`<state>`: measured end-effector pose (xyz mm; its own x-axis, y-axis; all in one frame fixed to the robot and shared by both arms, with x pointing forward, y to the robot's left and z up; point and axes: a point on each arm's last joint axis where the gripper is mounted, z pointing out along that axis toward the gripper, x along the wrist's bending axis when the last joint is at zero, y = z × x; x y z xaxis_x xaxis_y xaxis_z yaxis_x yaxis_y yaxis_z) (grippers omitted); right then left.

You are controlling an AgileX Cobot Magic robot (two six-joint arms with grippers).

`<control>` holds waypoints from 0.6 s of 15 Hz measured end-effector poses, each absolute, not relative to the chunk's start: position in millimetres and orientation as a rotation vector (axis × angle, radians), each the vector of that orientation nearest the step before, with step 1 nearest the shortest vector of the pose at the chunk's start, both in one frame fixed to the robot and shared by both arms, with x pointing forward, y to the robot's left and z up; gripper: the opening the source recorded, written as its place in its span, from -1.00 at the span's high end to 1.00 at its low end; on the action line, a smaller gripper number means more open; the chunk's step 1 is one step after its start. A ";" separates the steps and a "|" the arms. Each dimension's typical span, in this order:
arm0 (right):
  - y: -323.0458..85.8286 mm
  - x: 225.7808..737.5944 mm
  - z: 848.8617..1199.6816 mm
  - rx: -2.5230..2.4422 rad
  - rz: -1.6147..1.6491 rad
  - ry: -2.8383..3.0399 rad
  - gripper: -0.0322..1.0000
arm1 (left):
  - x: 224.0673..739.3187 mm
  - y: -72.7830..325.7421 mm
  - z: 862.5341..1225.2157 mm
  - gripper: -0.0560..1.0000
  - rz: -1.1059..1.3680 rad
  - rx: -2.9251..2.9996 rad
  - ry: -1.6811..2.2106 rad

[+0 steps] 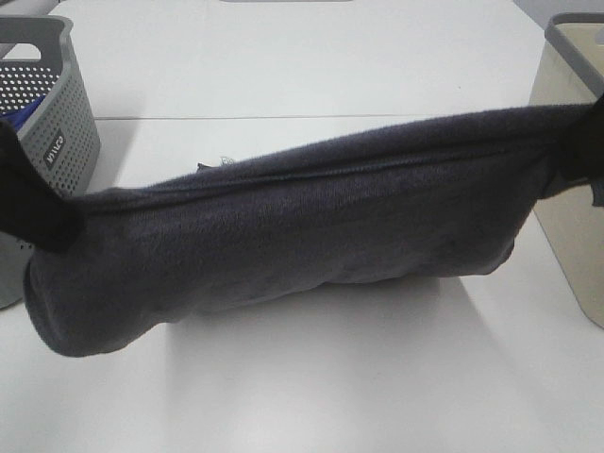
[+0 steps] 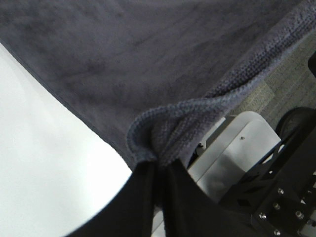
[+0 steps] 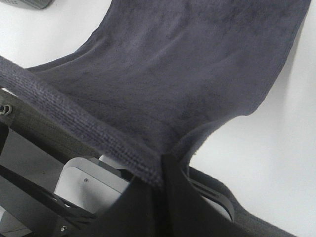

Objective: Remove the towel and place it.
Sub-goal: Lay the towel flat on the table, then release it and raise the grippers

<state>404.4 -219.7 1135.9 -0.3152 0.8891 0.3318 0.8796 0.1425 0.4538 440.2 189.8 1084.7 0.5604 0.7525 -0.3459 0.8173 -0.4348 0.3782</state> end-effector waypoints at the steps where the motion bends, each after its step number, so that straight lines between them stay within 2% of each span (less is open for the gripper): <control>1: -220.0 401.3 1130.4 1.852 0.910 2.369 0.93 | 436.7 189.9 1076.4 0.87 -0.212 2.292 1.279; 9: -219.1 376.2 1053.5 2.158 0.713 2.500 0.93 | 407.4 194.1 1021.0 0.87 -0.521 2.264 1.484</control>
<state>376.2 -219.1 1053.5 -0.1675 0.8824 0.4396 0.9815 0.1075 0.1583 407.4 194.1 1021.0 0.3729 0.7807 -0.5014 0.9228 -0.3685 0.1126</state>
